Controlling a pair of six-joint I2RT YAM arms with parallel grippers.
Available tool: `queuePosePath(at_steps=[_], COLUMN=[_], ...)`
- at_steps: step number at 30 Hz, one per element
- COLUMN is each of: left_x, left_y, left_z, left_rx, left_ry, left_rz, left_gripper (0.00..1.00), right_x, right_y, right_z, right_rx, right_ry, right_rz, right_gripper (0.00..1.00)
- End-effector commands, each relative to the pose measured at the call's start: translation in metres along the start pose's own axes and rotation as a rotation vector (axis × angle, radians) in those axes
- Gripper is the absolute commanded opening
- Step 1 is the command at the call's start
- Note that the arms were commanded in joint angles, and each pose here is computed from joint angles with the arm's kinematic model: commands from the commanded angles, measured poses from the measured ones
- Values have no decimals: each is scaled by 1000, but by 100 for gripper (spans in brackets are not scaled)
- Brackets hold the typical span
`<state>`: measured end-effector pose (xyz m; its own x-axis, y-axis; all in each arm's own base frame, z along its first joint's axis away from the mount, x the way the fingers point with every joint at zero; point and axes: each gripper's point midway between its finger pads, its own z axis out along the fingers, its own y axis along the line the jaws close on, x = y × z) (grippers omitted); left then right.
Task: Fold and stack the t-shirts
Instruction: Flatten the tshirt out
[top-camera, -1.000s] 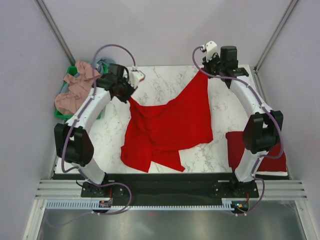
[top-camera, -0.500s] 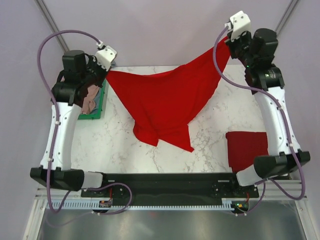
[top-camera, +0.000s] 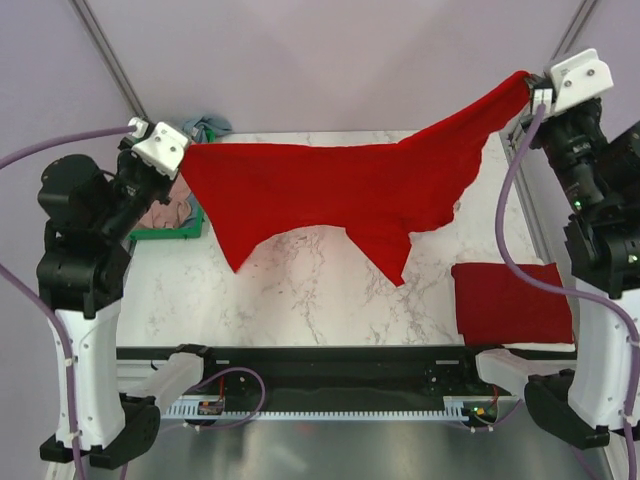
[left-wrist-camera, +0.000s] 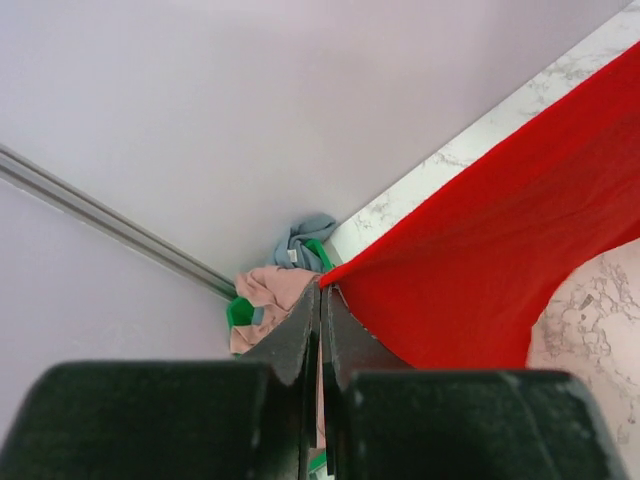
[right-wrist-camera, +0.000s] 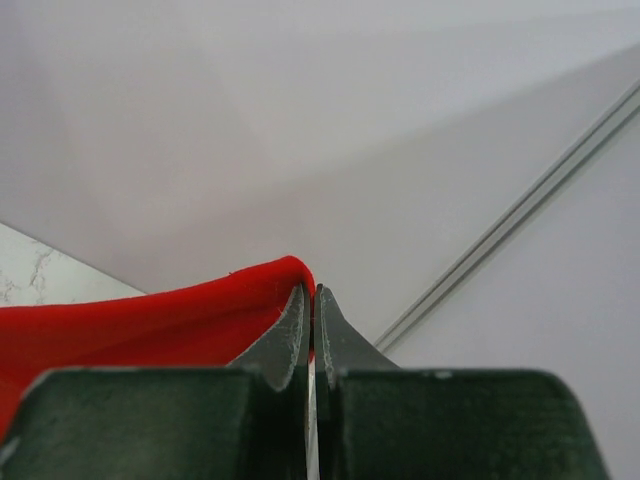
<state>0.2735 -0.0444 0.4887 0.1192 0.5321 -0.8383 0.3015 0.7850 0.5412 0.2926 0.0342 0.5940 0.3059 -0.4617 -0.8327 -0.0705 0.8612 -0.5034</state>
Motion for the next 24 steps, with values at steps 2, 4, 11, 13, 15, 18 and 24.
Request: queuePosePath(at_steps=[2,4,11,13,15,18,24], left_x=[-32,-39,-107,-127,-136,-150,-138], left_y=[4,3,23,32,41,52,64], left_z=[-37,-54,-137,-160,-167,-176,-138], left_rx=[-24,-33,-153,-200,-234,-278,-275], left_ry=[-96,-122,-323,-377,-394,-418,-341], left_rz=[8,9,49,75,99,130,142], left_gripper=[2,2,2,2,2,2,2], right_x=[-34,-51,-121,-138,-152,-167,-150], right_y=[-14,-21,-52,-60,-68,-77,-91], right_z=[-46,-65,-143,-159,-171,-178,-133], right_rx=[16,30,130,165,214,268,319], right_ry=[-52,-86,-261,-315,-357,-405,-354], right_rz=[-18,-22,-45,-72,-108,-133,-150], right_gripper=[0,0,0,0,0,0,0])
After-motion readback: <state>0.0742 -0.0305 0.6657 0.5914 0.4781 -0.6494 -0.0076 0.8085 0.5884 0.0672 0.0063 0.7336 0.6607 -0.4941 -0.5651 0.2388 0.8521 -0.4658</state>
